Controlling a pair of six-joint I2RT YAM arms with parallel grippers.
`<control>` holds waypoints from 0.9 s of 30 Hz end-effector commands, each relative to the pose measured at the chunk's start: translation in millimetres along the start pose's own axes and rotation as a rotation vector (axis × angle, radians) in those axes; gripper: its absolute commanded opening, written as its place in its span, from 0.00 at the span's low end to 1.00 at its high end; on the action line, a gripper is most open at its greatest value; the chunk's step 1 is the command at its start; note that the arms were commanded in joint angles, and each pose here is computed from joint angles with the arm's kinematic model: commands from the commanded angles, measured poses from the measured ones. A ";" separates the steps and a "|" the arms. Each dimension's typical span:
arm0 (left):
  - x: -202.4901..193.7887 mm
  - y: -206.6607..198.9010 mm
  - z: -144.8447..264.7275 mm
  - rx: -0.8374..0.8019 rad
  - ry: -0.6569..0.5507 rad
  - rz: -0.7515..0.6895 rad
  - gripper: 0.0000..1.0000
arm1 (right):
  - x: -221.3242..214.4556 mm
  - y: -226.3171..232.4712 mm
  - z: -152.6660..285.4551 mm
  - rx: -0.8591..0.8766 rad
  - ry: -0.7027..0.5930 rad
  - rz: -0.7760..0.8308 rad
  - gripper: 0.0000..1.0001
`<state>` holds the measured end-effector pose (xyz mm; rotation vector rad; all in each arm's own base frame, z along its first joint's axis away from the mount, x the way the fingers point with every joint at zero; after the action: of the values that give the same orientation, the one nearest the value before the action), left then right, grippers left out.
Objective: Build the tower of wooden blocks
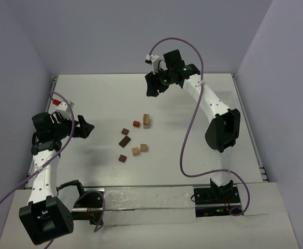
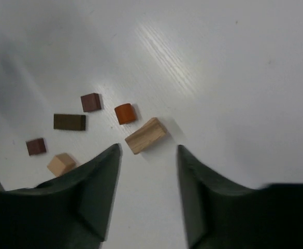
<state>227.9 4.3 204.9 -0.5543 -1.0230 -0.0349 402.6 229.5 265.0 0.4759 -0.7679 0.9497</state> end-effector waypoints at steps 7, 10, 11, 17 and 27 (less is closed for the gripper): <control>9.2 0.4 2.3 0.016 -0.055 -0.028 0.99 | -59.0 -21.8 -32.0 -0.355 0.146 -0.295 0.15; 9.4 1.0 0.7 0.011 -0.049 -0.022 0.99 | -77.6 -21.3 -43.8 -0.344 0.201 -0.301 0.20; 9.1 1.2 0.4 0.010 -0.047 -0.020 0.99 | -80.4 -20.8 -45.9 -0.338 0.208 -0.305 0.21; 8.7 1.5 0.7 0.014 -0.045 -0.021 0.99 | -103.5 -20.8 -71.1 -0.303 0.266 -0.342 0.26; 8.9 2.1 0.1 0.015 -0.044 -0.018 0.99 | -125.6 -1.4 -89.9 -0.251 0.305 -0.387 0.36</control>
<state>227.9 5.5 204.0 -0.5400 -1.0270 -0.0233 392.4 208.4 109.1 0.2080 -0.4401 0.5469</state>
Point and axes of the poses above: each gripper's point midway between its finger pads, its own z axis back along the fingers, its own y axis along the line the jaws close on, x = y × z, the point moved 8 cm from there along z, back along the fingers, and after that the axes turned 13 degrees about z, right-handed, at the moved point
